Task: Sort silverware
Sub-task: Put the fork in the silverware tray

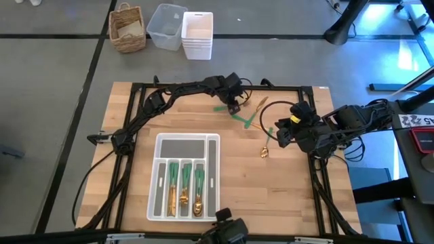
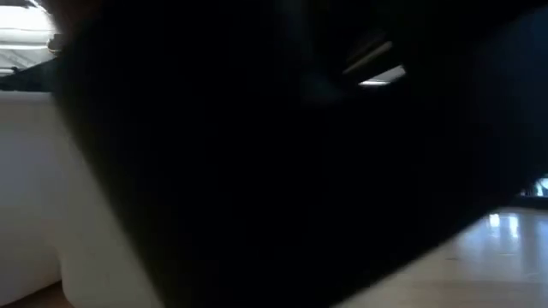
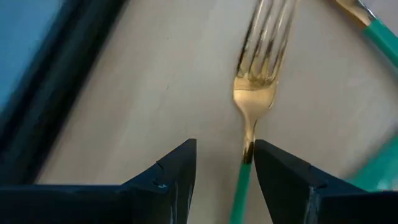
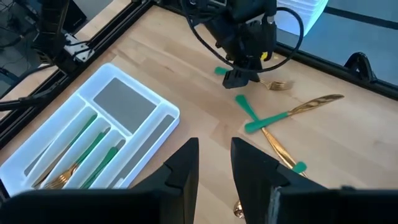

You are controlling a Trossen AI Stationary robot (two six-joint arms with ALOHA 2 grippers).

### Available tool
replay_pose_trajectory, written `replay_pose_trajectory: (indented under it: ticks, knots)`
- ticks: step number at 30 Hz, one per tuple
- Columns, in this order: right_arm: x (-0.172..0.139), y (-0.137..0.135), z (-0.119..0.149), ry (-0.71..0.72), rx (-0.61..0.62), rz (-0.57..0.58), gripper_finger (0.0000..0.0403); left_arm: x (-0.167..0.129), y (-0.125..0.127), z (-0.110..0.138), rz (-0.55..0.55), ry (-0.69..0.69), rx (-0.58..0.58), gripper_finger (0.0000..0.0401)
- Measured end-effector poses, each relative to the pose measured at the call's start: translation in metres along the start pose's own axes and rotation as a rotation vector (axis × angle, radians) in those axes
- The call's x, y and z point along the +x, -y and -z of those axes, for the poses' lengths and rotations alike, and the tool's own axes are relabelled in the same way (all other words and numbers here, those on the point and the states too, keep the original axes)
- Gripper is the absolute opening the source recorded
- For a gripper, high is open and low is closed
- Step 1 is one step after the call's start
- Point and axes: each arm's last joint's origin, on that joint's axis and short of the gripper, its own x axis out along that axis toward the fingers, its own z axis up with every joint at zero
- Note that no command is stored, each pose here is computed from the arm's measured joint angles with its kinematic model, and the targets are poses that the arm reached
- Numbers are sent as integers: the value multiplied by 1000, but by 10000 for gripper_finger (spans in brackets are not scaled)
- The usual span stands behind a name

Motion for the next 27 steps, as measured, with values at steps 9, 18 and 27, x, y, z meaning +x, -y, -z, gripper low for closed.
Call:
replay_pose_trajectory:
  ticks: [9,18,27]
  knots:
    - [0,0,0,-6,1,-3,95,-1,6,-3,3,10,42,154]
    - [0,0,0,-7,0,-3,95,0,8,-3,-22,8,38,118]
    - [0,-1,0,-20,4,-13,95,0,13,-3,-57,4,10,109]
